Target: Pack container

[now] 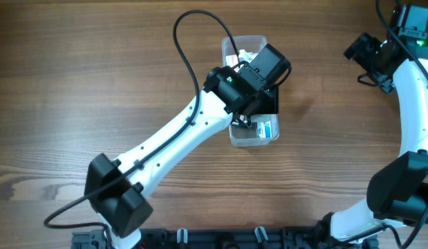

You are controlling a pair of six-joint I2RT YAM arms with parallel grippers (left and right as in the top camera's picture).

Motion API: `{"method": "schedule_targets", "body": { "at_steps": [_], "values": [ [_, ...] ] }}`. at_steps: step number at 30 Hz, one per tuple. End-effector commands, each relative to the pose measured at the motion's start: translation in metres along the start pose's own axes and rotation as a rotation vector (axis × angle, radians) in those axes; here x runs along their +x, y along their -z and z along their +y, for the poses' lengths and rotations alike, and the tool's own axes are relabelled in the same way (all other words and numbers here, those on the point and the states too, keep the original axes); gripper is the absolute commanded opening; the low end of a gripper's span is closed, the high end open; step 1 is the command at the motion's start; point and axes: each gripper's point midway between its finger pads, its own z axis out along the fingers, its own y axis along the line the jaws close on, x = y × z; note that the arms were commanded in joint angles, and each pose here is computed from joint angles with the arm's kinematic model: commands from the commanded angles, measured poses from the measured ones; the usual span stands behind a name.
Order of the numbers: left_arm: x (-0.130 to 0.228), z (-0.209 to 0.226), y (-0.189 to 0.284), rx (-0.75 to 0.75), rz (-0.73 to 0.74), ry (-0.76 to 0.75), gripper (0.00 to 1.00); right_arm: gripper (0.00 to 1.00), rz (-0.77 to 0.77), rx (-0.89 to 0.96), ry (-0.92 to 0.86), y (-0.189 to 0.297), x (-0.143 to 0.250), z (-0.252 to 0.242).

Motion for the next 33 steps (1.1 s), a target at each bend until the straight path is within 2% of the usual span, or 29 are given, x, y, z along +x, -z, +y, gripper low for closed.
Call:
{"method": "schedule_targets", "body": {
  "at_steps": [1,5,9,13,18,20,24,27,30,33],
  "values": [
    [-0.001,0.017,-0.030,-0.083,0.023,0.052,0.67,1.00,0.002,-0.004,-0.013,-0.001,0.000,0.001],
    [0.013,0.028,-0.069,-0.147,0.088,0.055,0.68,1.00,0.002,-0.004,-0.013,-0.001,0.000,0.000],
    [0.020,0.035,-0.088,-0.182,0.121,0.061,0.69,1.00,0.002,-0.004,-0.013,-0.001,0.000,0.001],
    [0.024,0.039,-0.096,-0.199,0.136,0.063,0.70,1.00,0.002,-0.004,-0.013,-0.001,0.000,0.001],
    [0.008,0.036,-0.082,-0.165,0.099,0.003,0.77,1.00,0.002,-0.004,-0.013,-0.001,0.000,0.000],
    [-0.007,0.025,-0.058,-0.116,0.047,-0.041,0.83,1.00,0.002,-0.004,-0.013,-0.001,0.000,0.000],
    [-0.023,0.012,0.001,-0.031,-0.043,-0.036,0.89,1.00,0.002,-0.004,-0.013,-0.001,0.000,0.000],
    [-0.030,0.006,0.062,0.049,-0.129,-0.079,0.94,1.00,0.002,-0.004,-0.013,-0.001,0.000,0.001],
    [-0.015,0.023,0.131,0.067,-0.170,-0.125,1.00,1.00,0.002,-0.004,-0.013,-0.001,0.000,0.001],
    [0.021,0.058,0.174,0.019,-0.116,-0.133,1.00,1.00,0.002,-0.004,-0.013,-0.001,0.000,0.001]
  ]
}}
